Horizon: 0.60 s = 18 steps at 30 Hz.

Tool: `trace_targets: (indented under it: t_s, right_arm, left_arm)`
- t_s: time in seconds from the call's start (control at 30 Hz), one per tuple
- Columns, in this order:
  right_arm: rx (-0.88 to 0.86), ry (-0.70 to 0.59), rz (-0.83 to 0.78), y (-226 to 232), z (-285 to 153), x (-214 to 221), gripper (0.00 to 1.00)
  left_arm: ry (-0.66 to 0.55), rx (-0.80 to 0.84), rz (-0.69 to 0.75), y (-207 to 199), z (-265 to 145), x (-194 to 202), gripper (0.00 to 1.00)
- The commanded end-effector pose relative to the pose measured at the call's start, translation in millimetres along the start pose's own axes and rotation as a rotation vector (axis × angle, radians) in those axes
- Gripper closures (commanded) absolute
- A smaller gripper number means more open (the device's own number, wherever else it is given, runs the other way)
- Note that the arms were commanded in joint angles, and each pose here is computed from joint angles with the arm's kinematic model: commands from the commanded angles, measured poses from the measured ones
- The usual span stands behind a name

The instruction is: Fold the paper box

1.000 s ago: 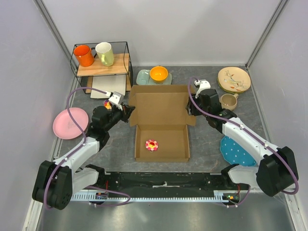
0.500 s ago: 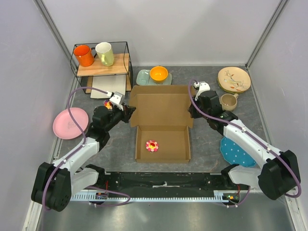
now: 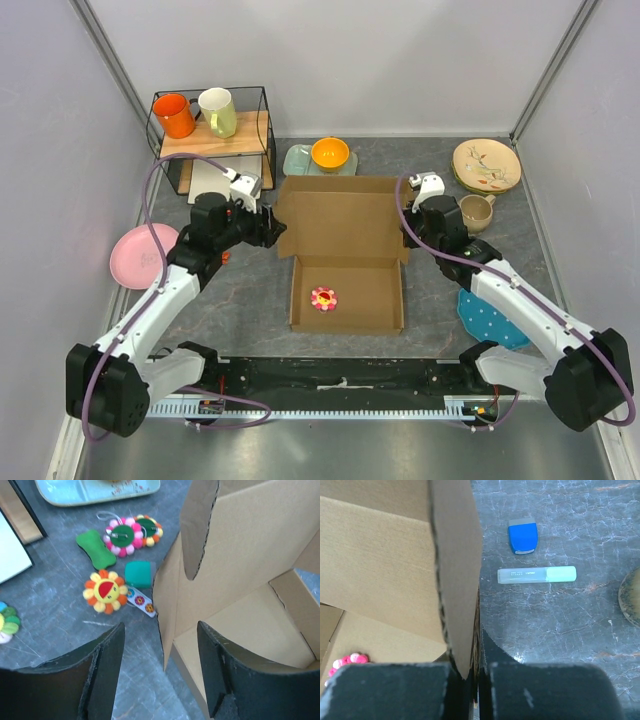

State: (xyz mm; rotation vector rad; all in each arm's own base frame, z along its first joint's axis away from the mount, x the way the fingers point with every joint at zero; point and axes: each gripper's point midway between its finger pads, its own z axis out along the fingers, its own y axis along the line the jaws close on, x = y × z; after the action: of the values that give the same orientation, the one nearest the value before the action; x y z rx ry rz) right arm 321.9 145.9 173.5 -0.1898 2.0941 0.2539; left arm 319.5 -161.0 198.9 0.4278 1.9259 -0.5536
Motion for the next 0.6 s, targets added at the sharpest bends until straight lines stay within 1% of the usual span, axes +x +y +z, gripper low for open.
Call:
trace_targets:
  t_s: [0.0, 0.13, 0.23, 0.33, 0.4, 0.43, 0.5, 0.53, 0.57]
  right_arm:
    - [-0.005, -0.069, -0.018, 2.9, -3.5, -14.2, 1.0]
    - [-0.012, -0.08, -0.029, 5.2, -7.3, -16.6, 1.0]
    - [-0.008, -0.076, -0.042, 5.8, -8.7, -15.2, 1.0]
    - [-0.012, -0.077, -0.05, 7.8, -9.5, -15.6, 1.0]
    - [-0.01, -0.076, -0.054, 7.7, -9.4, -15.6, 1.0]
    - [-0.01, -0.078, -0.056, 8.0, -9.6, -16.2, 1.0]
    - [-0.005, -0.078, -0.063, 7.9, -10.0, -15.5, 1.0]
    - [-0.005, -0.083, -0.066, 9.0, -11.0, -16.5, 1.0]
    - [-0.002, -0.084, -0.067, 8.7, -10.8, -16.2, 1.0]
  left_arm:
    - [0.112, 0.08, 0.013, -12.4, -0.1, 12.2, 0.33]
    - [0.161, 0.086, 0.009, -12.5, 8.9, 14.1, 0.37]
    - [0.16, 0.098, 0.021, -15.5, 12.9, 4.1, 0.42]
    - [0.191, 0.096, 0.026, -15.3, 17.6, 7.5, 0.46]
    - [0.198, 0.104, 0.03, -18.9, 19.9, 6.5, 0.51]
    - [0.202, 0.106, 0.031, -20.1, 20.9, 6.0, 0.59]
    - [0.198, 0.117, 0.072, -23.3, 20.9, 5.8, 0.7]
    - [0.187, 0.112, 0.081, -23.3, 19.5, 4.2, 0.83]
    - [0.176, 0.107, 0.092, -24.2, 18.4, 2.5, 0.89]
